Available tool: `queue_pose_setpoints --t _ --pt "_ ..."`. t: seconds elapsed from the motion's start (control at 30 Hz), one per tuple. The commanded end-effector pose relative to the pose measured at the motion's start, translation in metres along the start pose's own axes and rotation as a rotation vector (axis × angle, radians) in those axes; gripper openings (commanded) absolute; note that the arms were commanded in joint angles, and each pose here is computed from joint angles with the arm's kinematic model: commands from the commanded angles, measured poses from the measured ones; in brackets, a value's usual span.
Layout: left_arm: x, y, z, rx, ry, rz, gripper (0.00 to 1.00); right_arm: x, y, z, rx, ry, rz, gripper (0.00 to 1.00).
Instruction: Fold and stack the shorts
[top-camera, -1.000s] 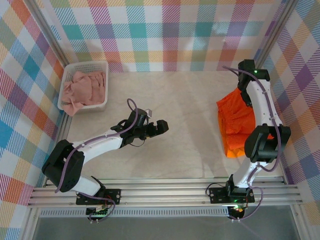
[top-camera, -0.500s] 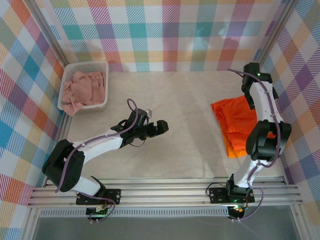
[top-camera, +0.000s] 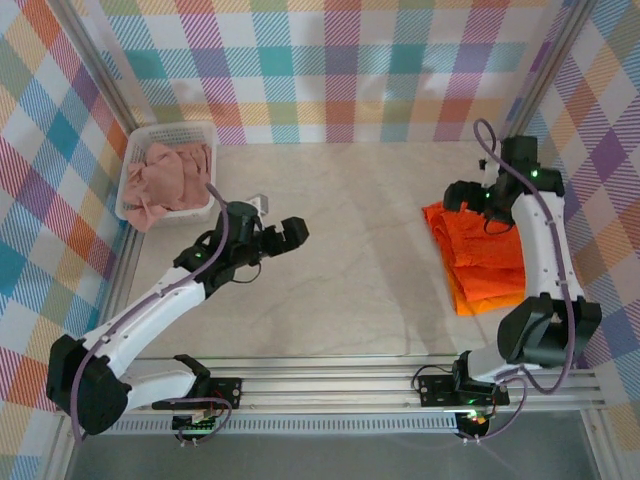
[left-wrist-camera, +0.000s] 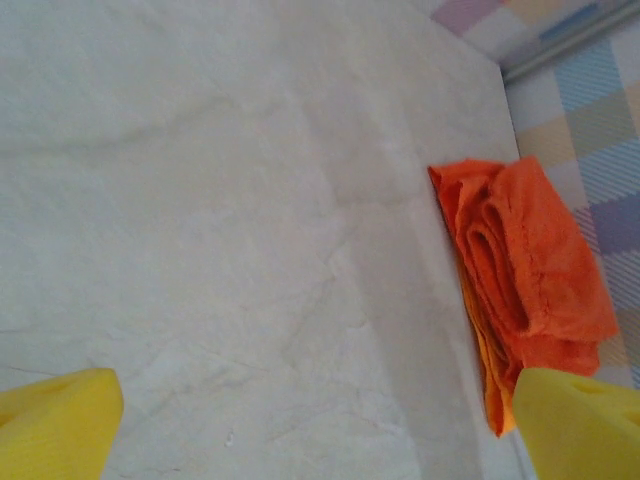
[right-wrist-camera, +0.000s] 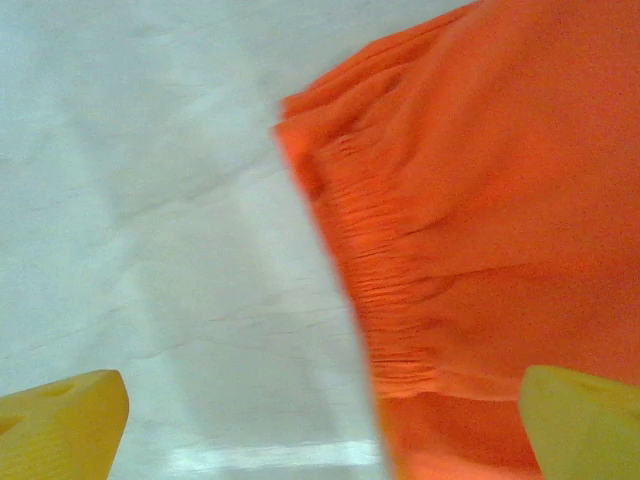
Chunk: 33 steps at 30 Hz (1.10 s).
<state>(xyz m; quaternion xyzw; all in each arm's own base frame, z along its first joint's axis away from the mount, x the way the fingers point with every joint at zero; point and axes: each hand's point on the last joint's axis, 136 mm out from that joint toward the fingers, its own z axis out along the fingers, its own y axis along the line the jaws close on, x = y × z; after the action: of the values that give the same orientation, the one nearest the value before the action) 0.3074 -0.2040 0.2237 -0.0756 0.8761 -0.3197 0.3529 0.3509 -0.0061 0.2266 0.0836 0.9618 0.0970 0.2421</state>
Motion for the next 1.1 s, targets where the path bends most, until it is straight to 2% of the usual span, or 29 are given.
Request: queue_pose_setpoints --t 0.0,0.23,0.43,0.53,0.73,0.9,1.07 --pt "0.000 0.019 -0.013 -0.084 0.011 0.027 1.00 0.002 0.033 0.028 -0.250 -0.028 0.138 1.00" --pt "-0.014 0.027 -0.032 -0.138 -0.027 0.028 1.00 0.050 -0.006 0.094 -0.285 0.072 0.434 0.99" --pt "-0.056 0.051 -0.071 -0.281 -0.108 0.001 1.00 0.094 -0.011 0.126 -0.333 0.158 0.567 0.99" --pt "-0.091 0.069 -0.096 -0.384 -0.154 -0.033 1.00 0.094 0.001 0.114 -0.396 0.151 0.567 1.00" --pt "-0.163 0.125 -0.122 -0.619 -0.204 -0.153 1.00 0.064 0.022 0.047 -0.457 -0.048 0.386 0.99" --pt "-0.209 0.190 -0.101 -0.730 -0.173 -0.297 1.00 0.056 0.036 -0.002 -0.468 -0.197 0.257 0.99" --pt "-0.243 0.247 -0.071 -0.890 -0.131 -0.338 0.99 0.053 0.048 -0.017 -0.507 -0.265 0.201 0.99"
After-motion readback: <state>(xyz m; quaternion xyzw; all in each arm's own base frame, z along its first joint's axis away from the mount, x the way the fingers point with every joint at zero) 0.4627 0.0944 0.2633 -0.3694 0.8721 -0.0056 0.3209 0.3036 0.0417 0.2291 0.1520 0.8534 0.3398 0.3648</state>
